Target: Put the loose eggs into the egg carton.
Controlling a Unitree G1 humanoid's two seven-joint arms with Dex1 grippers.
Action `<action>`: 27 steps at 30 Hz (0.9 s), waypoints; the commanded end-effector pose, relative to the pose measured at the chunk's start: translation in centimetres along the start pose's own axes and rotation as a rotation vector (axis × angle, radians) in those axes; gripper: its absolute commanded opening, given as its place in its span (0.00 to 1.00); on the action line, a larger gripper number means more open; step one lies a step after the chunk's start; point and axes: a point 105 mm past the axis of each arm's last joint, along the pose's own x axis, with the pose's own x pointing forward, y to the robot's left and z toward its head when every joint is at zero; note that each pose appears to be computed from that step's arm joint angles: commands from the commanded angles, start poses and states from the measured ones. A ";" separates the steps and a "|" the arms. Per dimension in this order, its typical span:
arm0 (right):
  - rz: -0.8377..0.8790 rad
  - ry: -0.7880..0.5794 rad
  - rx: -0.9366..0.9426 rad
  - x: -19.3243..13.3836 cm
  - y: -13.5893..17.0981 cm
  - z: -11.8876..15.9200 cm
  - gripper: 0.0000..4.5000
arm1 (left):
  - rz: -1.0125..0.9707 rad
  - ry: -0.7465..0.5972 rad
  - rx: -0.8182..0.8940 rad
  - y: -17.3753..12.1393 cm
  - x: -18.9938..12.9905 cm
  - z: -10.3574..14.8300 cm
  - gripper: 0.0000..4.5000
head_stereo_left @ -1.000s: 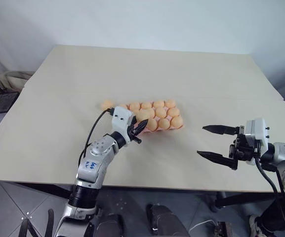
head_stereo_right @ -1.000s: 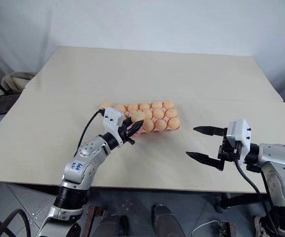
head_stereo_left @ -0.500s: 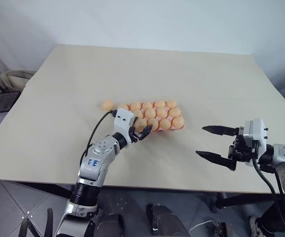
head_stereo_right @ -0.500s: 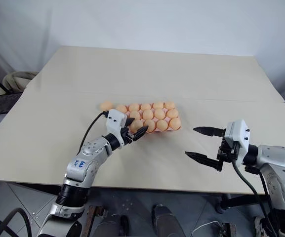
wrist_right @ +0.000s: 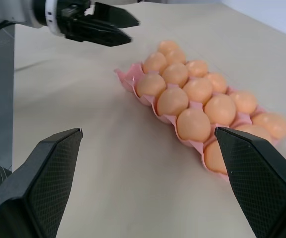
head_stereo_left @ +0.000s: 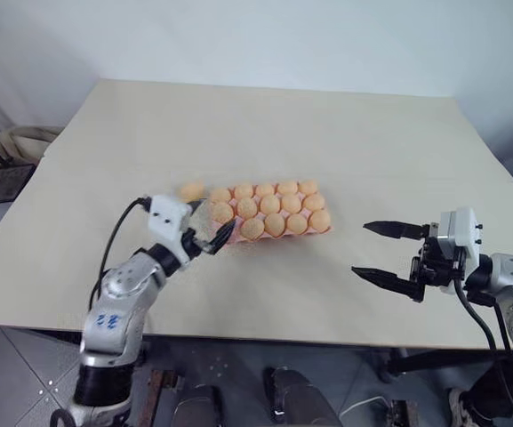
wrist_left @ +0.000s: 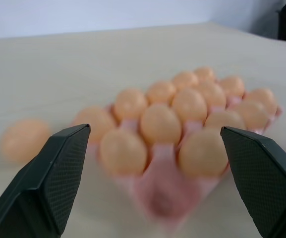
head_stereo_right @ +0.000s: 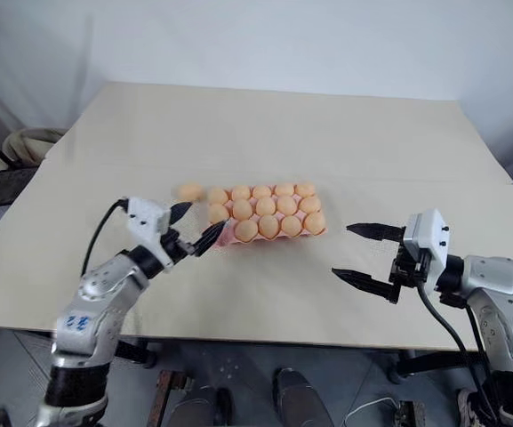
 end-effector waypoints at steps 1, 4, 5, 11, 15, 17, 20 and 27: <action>0.013 -0.017 -0.022 0.0 -0.2 0.7 1.00 | -0.003 -0.031 0.049 0.7 -2.6 0.8 1.00; 0.027 -0.024 -0.021 0.1 -0.2 0.8 1.00 | 0.037 0.002 0.062 2.3 -5.4 -0.4 1.00; 0.031 -0.024 -0.021 0.1 -0.2 0.9 1.00 | 0.064 0.002 0.067 3.2 -6.6 -0.5 1.00; 0.039 -0.015 -0.020 -0.1 -0.3 0.9 1.00 | 0.170 0.012 0.099 6.0 -10.2 -0.5 1.00; 0.041 -0.010 -0.019 -0.1 -0.4 0.9 1.00 | 0.267 0.002 0.086 7.6 -11.9 -0.4 1.00; 0.045 -0.007 -0.017 -0.1 -0.4 0.8 1.00 | 0.288 -0.021 0.074 7.9 -11.8 -0.4 1.00; 0.047 -0.009 -0.018 0.1 -0.5 0.8 1.00 | 0.261 -0.055 0.059 7.3 -10.9 -0.3 1.00; 0.063 -0.009 -0.024 0.4 -0.8 0.9 1.00 | 0.233 -0.111 0.038 6.6 -4.0 -0.8 1.00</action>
